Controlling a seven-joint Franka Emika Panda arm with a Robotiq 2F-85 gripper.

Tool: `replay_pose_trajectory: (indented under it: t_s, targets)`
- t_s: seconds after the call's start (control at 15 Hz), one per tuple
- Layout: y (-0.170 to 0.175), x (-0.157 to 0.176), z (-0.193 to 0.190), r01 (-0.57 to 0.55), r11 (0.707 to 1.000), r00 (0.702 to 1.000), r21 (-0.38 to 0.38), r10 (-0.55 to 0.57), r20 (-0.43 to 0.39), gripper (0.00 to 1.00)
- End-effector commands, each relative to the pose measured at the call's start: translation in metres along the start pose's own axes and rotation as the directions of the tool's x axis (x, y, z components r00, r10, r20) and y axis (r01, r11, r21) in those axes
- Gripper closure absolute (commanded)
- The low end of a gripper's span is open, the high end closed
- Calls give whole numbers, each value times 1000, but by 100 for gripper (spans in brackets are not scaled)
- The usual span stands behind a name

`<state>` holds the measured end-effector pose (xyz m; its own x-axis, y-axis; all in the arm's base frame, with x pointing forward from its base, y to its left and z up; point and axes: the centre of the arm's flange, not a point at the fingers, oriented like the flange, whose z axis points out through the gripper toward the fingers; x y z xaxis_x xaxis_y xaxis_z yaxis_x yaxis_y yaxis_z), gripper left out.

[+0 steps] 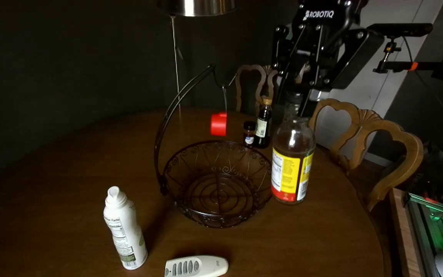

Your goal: Move the bottle with the yellow label to the left.

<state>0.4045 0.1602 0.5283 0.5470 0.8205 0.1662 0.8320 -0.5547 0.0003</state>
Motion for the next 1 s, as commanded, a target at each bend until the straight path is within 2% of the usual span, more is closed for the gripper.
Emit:
replay_pose_trajectory:
  t_s: [0.0, 0.2, 0.47, 0.93]
  targets:
    - [-18, 59, 14, 185, 982, 982, 23, -185, -26, 80]
    - [-24, 93, 30, 279, 960, 959, 18, -278, -54, 80]
    - [-9, 135, 54, 362, 932, 928, 1, -361, -96, 80]
    - [17, 196, 109, 430, 902, 896, 30, -422, -141, 80]
